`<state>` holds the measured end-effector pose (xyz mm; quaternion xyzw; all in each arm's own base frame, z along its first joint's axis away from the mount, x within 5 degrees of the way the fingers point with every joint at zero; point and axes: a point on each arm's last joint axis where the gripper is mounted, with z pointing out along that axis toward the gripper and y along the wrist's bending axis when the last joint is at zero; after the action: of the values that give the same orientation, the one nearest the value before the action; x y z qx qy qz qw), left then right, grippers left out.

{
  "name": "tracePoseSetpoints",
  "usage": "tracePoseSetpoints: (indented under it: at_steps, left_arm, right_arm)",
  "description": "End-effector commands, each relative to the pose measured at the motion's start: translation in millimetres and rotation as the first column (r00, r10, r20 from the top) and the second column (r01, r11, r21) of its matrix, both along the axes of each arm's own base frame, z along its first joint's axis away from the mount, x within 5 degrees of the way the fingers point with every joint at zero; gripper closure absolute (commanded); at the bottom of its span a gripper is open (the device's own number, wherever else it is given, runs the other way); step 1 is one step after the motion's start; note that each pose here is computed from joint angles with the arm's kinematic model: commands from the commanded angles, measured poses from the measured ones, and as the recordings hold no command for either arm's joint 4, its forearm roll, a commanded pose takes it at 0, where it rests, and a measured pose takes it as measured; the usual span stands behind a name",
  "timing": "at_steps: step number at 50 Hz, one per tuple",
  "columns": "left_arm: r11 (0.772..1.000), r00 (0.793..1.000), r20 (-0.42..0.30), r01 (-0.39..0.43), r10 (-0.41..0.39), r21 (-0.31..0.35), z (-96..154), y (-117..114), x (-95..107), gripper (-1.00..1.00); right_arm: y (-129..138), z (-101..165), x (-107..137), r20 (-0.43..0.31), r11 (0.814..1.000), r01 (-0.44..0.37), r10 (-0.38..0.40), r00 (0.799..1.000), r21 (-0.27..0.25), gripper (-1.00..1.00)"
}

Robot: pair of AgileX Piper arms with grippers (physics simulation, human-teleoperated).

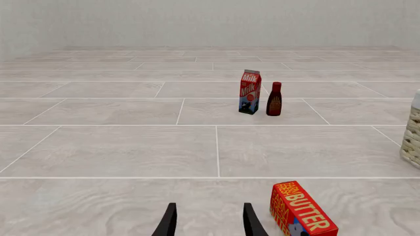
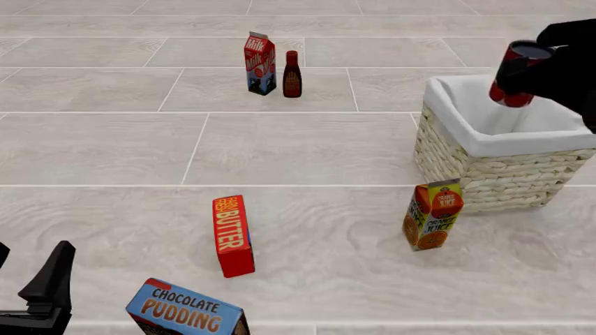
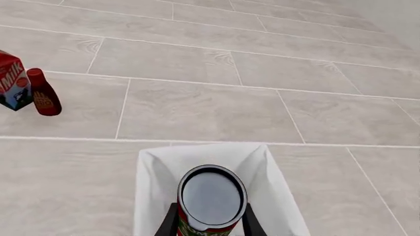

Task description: Pick the tomato sauce and place it in the basket.

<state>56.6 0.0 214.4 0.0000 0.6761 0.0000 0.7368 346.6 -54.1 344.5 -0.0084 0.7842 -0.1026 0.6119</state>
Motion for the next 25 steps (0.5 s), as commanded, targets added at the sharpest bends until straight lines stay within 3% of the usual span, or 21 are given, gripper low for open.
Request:
tracePoseSetpoints:
  at_steps: [1,25]
  left_arm:
    - [1.000,1.000,0.000,0.000,0.000,0.000,0,0,0,-1.00]
    - [1.000,1.000,0.000,0.000,0.000,0.000,0,0,0,-1.00]
  right_arm:
    - [-7,-6,8,-0.008,1.000,0.012,-0.012,1.000,-0.011,1.00]
    - [-14,-32,29,-0.050,1.000,0.020,-0.021,0.999,-0.007,1.00]
